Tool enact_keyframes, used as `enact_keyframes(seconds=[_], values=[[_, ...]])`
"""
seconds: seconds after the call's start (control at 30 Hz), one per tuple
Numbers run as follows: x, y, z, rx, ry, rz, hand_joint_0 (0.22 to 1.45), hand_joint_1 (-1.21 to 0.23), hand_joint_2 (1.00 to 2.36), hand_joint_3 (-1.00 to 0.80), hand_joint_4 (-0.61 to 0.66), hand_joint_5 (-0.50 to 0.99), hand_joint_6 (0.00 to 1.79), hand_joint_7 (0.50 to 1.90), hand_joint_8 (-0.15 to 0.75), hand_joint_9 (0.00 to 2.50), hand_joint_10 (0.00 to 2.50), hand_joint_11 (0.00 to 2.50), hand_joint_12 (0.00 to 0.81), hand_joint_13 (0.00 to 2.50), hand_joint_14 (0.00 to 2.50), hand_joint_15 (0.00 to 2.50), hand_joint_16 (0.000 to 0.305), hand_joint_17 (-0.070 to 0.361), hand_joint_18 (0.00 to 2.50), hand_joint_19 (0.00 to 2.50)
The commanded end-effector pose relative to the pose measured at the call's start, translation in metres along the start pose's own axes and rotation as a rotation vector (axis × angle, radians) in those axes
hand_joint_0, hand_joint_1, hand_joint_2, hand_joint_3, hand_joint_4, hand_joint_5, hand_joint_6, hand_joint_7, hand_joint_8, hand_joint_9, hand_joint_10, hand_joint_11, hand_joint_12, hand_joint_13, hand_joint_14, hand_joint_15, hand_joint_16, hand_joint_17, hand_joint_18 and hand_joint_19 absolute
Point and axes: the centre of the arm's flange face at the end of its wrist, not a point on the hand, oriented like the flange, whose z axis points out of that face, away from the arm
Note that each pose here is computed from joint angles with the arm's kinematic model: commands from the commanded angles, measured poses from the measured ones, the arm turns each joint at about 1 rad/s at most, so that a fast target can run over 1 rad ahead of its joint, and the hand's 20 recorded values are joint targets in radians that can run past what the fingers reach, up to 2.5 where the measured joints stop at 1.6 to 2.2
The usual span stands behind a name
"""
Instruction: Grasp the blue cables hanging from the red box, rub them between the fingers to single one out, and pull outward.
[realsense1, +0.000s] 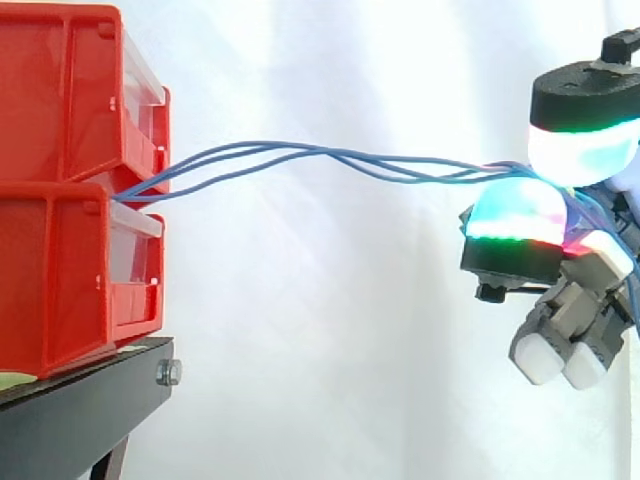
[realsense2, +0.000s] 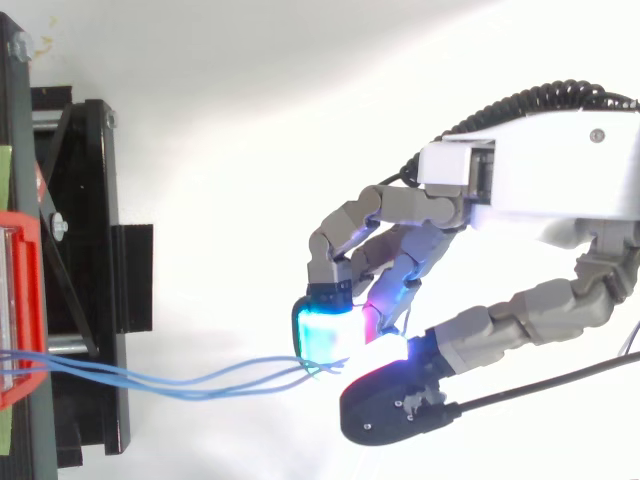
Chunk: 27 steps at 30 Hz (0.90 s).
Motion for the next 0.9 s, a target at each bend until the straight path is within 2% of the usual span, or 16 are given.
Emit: enact_keyframes(seconds=[0.0,0.07,0.2,0.3,0.37,0.4,0.47,0.7,0.73,0.8,0.83,0.87], values=[[0.001,0.0,0.0,0.0,0.001,0.017,0.71,-0.94,1.02,-0.13,0.02,-0.19,0.86,0.94,0.21,0.87,0.02,0.58,0.33,0.36,0.01,0.29,0.049,0.109,0.31,0.38],[0.001,0.0,0.0,0.0,0.001,0.024,0.75,-0.97,1.02,-0.23,0.04,-0.19,0.86,0.9,0.206,0.84,0.02,0.56,0.328,0.33,0.01,0.25,0.049,0.11,0.3,0.35],[0.004,0.0,0.0,-0.001,0.01,0.031,0.77,-0.98,1.01,-0.32,0.04,-0.19,0.85,0.85,0.202,0.88,0.02,0.58,0.325,0.35,0.01,0.25,0.048,0.108,0.32,0.37],[0.005,0.001,0.0,-0.002,0.012,0.038,0.76,-0.99,1.01,-0.39,0.14,-0.18,0.84,0.83,0.207,0.92,0.02,0.58,0.323,0.39,0.01,0.27,0.048,0.108,0.37,0.39],[0.005,0.001,0.0,-0.002,0.012,0.043,0.68,-0.96,1.01,-0.39,0.25,-0.17,0.83,0.89,0.219,0.96,0.02,0.6,0.326,0.42,0.01,0.29,0.047,0.107,0.38,0.42],[0.006,0.001,0.0,-0.002,0.014,0.045,0.62,-0.9,1.0,-0.44,0.16,-0.16,0.84,0.96,0.225,0.99,0.02,0.59,0.328,0.43,0.02,0.31,0.047,0.106,0.37,0.45],[0.009,0.002,0.001,-0.011,0.017,0.05,0.56,-0.79,1.0,-0.48,0.14,-0.14,0.83,1.01,0.239,1.07,0.02,0.61,0.336,0.48,0.02,0.34,0.048,0.109,0.39,0.48],[0.01,-0.001,0.002,-0.009,0.018,0.049,0.52,-0.73,1.0,-0.5,0.14,-0.12,0.82,1.05,0.257,1.14,0.02,0.6,0.343,0.55,0.02,0.37,0.05,0.113,0.44,0.51],[0.01,-0.001,0.002,-0.009,0.018,0.049,0.57,-0.73,1.0,-0.44,0.13,-0.11,0.82,1.09,0.247,1.16,0.02,0.61,0.33,0.57,0.02,0.39,0.047,0.106,0.45,0.52],[0.01,-0.001,0.002,-0.01,0.018,0.05,0.59,-0.77,1.02,-0.26,0.1,-0.12,0.83,1.2,0.246,1.17,0.02,0.63,0.328,0.61,0.02,0.41,0.047,0.105,0.48,0.53],[0.01,-0.001,0.002,-0.01,0.018,0.05,0.59,-0.79,1.02,-0.21,0.07,-0.12,0.84,1.21,0.245,1.16,0.02,0.64,0.329,0.62,0.02,0.41,0.047,0.106,0.5,0.51],[0.011,-0.001,0.002,-0.01,0.02,0.049,0.61,-0.82,1.02,-0.12,-0.03,-0.14,0.88,1.18,0.242,1.15,0.02,0.66,0.329,0.63,0.02,0.43,0.047,0.105,0.51,0.52]])
